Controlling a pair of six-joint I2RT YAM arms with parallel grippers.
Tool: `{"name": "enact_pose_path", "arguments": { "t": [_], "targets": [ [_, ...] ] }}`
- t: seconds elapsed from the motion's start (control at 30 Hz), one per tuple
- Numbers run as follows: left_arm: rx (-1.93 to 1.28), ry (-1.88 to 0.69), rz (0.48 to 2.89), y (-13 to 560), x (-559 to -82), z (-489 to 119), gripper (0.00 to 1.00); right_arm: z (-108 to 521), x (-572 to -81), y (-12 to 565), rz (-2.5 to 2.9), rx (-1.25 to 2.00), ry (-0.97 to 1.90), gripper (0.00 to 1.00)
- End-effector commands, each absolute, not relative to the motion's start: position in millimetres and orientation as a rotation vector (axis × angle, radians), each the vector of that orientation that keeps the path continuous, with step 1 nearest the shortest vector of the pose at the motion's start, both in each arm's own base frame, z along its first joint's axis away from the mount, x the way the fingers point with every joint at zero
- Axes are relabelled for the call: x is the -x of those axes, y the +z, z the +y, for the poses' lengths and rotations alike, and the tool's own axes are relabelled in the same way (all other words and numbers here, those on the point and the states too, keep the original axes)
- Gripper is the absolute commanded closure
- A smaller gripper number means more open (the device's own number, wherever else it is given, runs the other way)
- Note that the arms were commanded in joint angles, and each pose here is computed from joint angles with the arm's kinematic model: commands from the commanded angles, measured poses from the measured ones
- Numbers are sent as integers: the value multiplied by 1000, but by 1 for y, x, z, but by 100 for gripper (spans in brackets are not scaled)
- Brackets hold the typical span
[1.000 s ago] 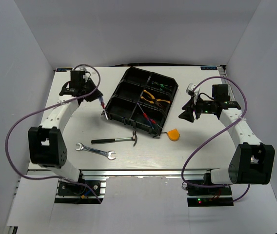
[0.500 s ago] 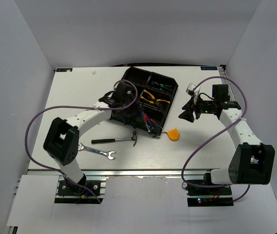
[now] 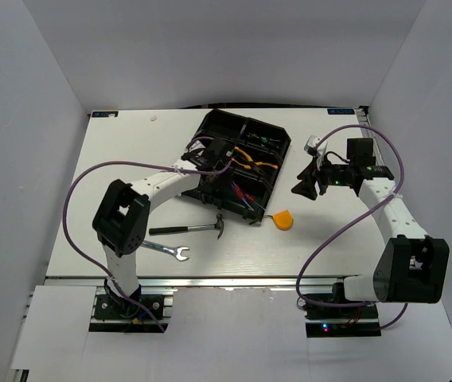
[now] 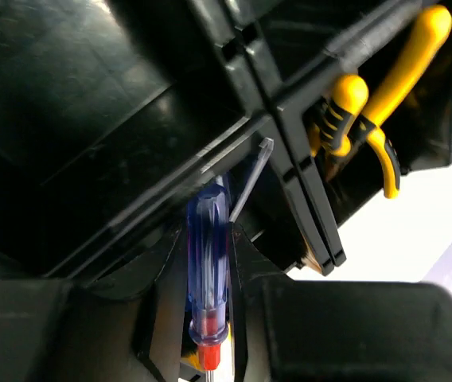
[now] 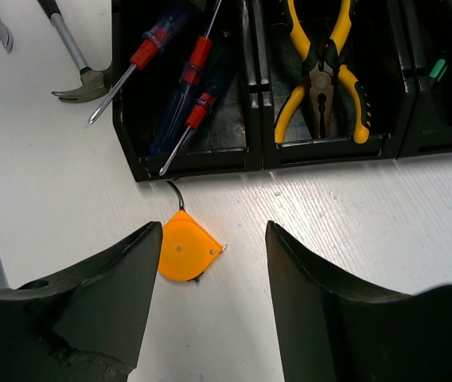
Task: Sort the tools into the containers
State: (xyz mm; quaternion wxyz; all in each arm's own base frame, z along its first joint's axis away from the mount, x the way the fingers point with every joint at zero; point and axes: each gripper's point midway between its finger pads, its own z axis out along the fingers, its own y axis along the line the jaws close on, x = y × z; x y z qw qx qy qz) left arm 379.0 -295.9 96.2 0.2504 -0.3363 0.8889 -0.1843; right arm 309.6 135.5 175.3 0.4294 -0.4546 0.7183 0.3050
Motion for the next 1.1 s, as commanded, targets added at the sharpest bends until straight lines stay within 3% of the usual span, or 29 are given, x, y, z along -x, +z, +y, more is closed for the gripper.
{"name": "enact_pose_path", "arguments": {
  "t": [0.0,0.13,0.27,0.4,0.6,0.7,0.87,0.93,0.97,1.0,1.07],
  "targets": [
    [1010,-468,2328,114,-387,-286,93,138,-306,186,1750,1137,764,38],
    [1009,-470,2364,104,-387,-293,85,138,-305,185,1752,1135,767,39],
    [1008,-483,2372,104,-390,-299,60,138,-306,185,1751,1138,761,38],
    [996,-526,2365,117,-391,-303,43,138,-305,184,1756,1137,764,38],
    [952,-647,2350,153,-389,-313,41,147,-286,180,1643,1286,833,34],
    [895,-715,2342,174,-384,-316,41,152,-257,163,1459,1525,859,11],
    [733,-779,2265,214,-380,-310,41,152,-233,125,1366,1831,847,11],
    [536,-737,2255,214,-373,-301,41,156,-232,112,1321,1920,807,11],
    [459,-816,2160,244,-372,-302,41,157,-233,103,1303,1987,772,11],
    [343,-765,2177,228,-362,-294,41,159,-238,97,1271,2026,729,11],
    [210,-761,2086,250,-349,-278,34,158,-240,82,1246,2106,699,10]
  ]
}}
